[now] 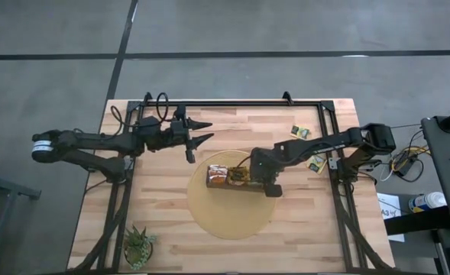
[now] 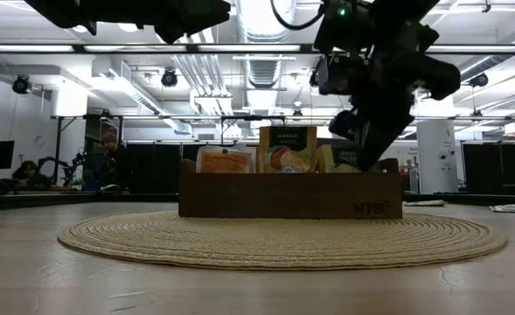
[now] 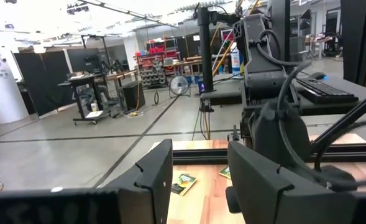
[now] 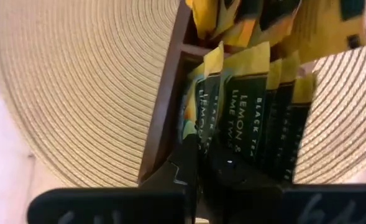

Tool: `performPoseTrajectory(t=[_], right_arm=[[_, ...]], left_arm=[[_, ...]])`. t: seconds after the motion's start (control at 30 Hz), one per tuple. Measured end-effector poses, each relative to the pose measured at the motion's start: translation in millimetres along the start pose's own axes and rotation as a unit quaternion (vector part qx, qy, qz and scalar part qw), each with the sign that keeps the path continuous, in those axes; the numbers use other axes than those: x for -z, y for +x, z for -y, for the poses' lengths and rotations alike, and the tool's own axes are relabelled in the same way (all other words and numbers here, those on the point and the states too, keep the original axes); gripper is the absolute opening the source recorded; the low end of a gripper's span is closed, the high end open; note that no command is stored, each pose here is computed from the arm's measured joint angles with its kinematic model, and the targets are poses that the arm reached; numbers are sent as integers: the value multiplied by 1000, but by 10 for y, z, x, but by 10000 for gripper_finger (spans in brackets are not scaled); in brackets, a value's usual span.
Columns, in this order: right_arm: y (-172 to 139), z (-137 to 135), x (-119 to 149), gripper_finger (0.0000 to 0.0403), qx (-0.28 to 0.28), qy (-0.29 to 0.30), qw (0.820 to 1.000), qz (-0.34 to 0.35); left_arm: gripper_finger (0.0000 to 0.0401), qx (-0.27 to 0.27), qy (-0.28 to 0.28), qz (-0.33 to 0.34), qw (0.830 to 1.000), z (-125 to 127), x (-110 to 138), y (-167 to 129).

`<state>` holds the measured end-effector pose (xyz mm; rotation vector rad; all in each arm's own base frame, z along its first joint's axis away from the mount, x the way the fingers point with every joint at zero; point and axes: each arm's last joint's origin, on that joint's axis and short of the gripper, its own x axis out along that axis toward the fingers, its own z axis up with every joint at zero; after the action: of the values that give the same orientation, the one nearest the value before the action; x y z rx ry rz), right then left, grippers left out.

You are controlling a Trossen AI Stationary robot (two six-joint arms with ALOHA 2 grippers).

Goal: Pick & Place Tea
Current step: Put the yellow tea bag into the right section of the wooden organizer

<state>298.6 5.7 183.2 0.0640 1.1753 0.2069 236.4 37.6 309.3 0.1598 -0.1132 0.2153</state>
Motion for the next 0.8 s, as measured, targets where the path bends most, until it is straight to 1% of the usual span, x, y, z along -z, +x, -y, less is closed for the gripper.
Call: performPoseTrajectory(t=[0.13, 0.2, 0.3, 0.43, 0.6, 0.7, 0.8], right_arm=[[-105, -17, -36, 11, 0, 0, 1000, 1], [-154, -28, -45, 23, -1, 3, 1000, -13], [-227, -39, -89, 59, -1, 10, 1000, -22], [-294, -49, -135, 121, -1, 16, 1000, -23], [-464, -39, -132, 191, 2, 31, 997, -65], [-583, 7, -64, 219, 8, 50, 995, -90], [-693, 86, 62, 237, 14, 79, 992, -96]], left_arm=[[148, 0, 0, -1, 1000, 0, 1, 0], [148, 0, 0, -1, 1000, 0, 2, 0], [148, 1, 0, -2, 1000, 1, 5, 1], [148, 1, 1, -7, 1000, 4, 26, -4], [148, 3, 2, -17, 1000, 14, 96, -19], [148, 4, 2, -25, 1000, 21, 146, -31], [148, 6, 2, -34, 999, 27, 188, -41]])
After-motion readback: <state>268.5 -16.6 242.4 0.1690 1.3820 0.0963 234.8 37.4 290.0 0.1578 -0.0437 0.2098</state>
